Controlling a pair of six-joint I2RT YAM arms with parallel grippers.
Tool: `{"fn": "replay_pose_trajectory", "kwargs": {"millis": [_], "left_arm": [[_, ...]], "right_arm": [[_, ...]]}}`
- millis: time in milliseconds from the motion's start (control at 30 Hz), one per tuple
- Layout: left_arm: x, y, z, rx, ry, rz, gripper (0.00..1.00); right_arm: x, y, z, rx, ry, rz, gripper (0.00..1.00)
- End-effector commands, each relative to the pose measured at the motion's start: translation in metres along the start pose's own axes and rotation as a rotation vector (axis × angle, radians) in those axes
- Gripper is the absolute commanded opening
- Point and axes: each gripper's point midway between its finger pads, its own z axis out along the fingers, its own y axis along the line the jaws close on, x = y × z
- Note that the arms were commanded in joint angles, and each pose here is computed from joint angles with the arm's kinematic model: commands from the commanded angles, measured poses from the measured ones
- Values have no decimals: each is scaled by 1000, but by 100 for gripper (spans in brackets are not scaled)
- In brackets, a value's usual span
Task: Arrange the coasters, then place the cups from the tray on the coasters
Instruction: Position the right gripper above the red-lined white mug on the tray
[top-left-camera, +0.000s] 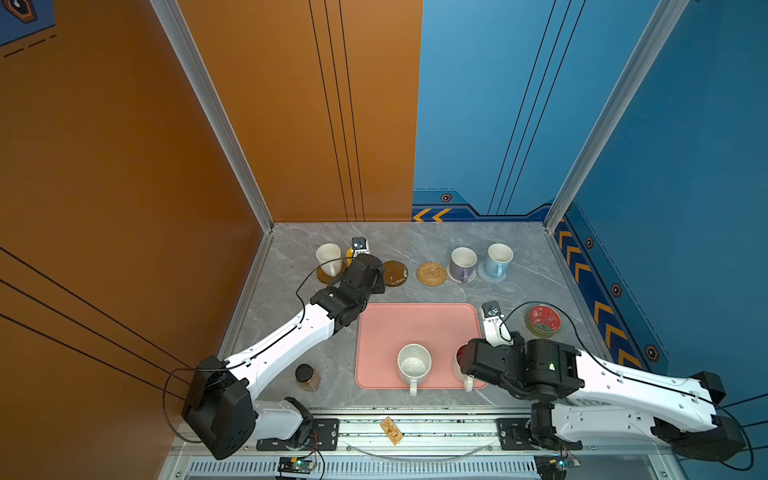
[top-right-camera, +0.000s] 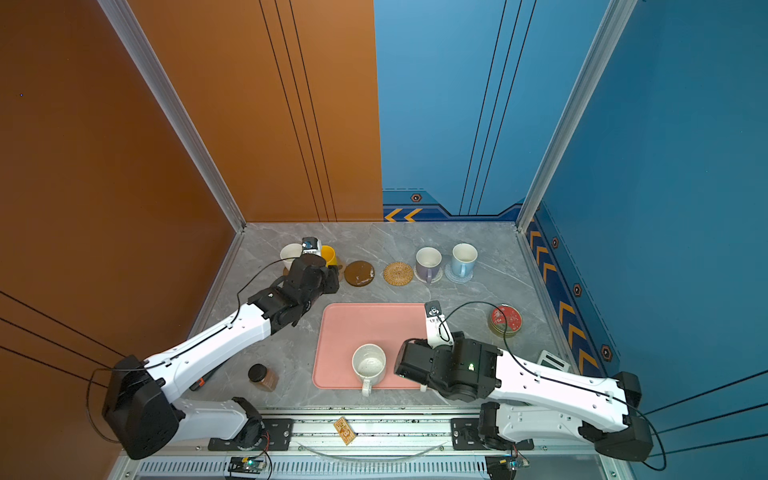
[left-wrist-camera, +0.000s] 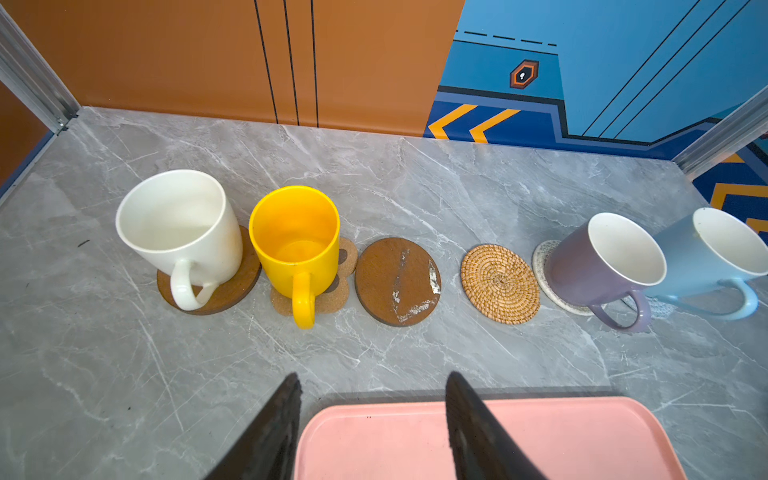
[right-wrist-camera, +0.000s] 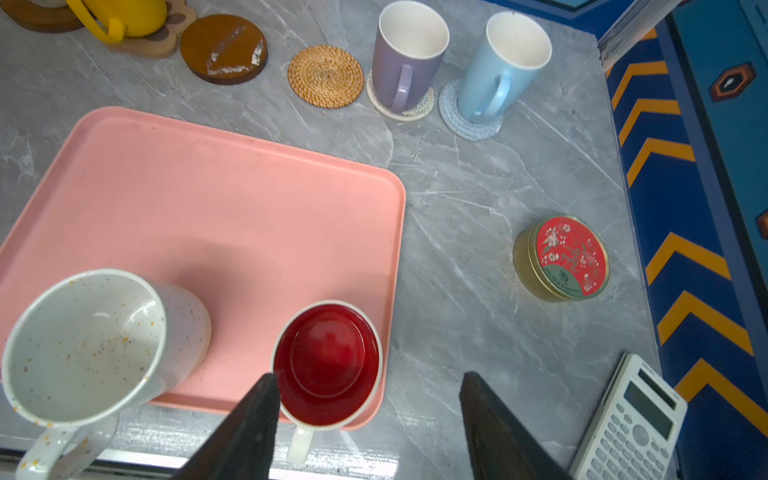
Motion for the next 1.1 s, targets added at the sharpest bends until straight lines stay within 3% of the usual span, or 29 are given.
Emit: {"fn": "replay_pose_trajectory", "kwargs": {"millis": [0,133,800,1067], "left_arm": [[-1,-4,3,27,-6,5,58],[0,-7,6,37,5,9,58],[10,-3,16,18,41,12,58],[2,-6,17,21,34,5,58]], "right_arm": [[35,-12,9,-1,93,139,67],[60,-9,21,-16,158,175,67],[113,48,65,-133,386,201,72],[115,55,78,-138,430,213,58]]}}
